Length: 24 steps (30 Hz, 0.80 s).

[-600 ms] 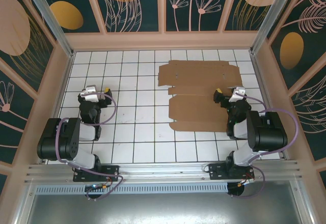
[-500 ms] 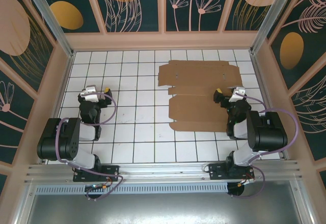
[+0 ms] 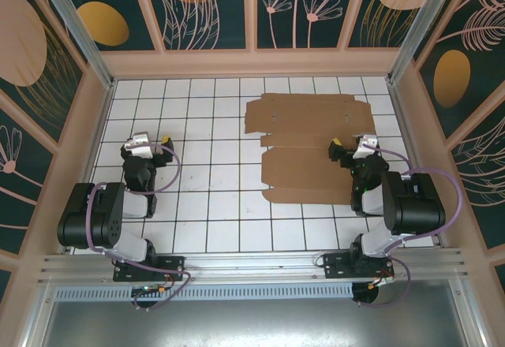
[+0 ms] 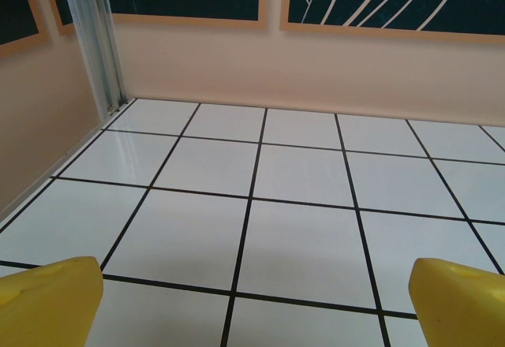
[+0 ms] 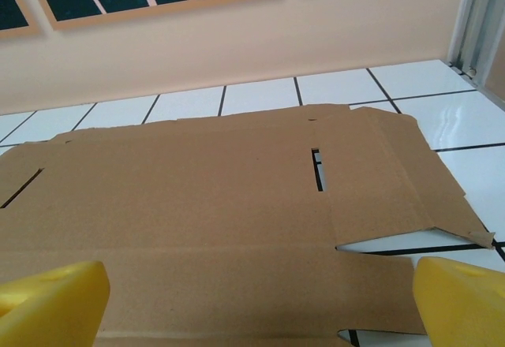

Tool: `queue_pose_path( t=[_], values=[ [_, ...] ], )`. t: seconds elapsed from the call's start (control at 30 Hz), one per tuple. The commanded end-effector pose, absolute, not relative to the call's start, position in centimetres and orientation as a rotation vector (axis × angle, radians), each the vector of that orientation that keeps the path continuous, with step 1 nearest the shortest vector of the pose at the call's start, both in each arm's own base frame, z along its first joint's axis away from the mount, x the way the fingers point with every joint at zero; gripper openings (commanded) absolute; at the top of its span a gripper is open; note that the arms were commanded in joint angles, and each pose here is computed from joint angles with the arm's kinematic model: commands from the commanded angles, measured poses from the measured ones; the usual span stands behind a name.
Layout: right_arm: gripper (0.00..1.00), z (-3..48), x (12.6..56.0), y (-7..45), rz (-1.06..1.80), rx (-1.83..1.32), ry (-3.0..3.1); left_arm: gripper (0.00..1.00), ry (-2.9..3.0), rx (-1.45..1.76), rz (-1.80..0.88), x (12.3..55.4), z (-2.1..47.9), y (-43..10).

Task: Fold the paper box

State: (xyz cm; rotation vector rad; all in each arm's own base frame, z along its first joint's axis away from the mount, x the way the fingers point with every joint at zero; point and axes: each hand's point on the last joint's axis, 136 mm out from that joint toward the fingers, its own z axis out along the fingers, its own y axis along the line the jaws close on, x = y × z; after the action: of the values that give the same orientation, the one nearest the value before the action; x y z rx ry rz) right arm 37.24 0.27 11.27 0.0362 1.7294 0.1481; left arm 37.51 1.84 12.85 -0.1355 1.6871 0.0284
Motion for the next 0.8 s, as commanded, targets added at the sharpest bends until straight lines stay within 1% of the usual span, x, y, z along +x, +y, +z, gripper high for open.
queue_pose_path(
  t=[0.0,0.33,0.43,0.5,0.53,0.57,0.63,0.77],
  values=[
    [0.99,12.7,37.6,0.5,0.151,0.005,1.687,0.99,1.666,-0.145,0.031,37.8,13.5,1.9],
    [0.99,12.9,37.5,0.6,0.153,0.004,1.679,0.99,1.662,-0.138,0.027,37.8,13.8,1.8],
    [0.99,14.9,37.6,1.0,0.082,-0.005,1.671,0.99,1.719,-0.08,0.003,39.0,15.3,0.8],
    [0.99,17.4,38.0,3.0,0.023,-0.057,1.655,0.99,1.69,-0.002,-0.038,39.5,18.1,-1.0],
    [0.99,19.4,37.7,4.7,0.038,-0.08,1.607,0.99,1.621,0.025,-0.067,39.0,20.4,-2.5],
    [0.99,21.3,37.1,6.9,0.097,-0.128,1.556,0.99,1.546,0.077,-0.108,38.3,22.8,-4.5],
    [0.99,25.0,35.5,10.5,0.227,-0.177,1.452,0.99,1.453,0.19,-0.233,36.8,25.9,-8.9],
    [0.99,30.7,33.1,14.0,0.377,-0.102,1.397,0.99,1.424,0.315,-0.406,33.6,30.3,-16.4]
  ],
)
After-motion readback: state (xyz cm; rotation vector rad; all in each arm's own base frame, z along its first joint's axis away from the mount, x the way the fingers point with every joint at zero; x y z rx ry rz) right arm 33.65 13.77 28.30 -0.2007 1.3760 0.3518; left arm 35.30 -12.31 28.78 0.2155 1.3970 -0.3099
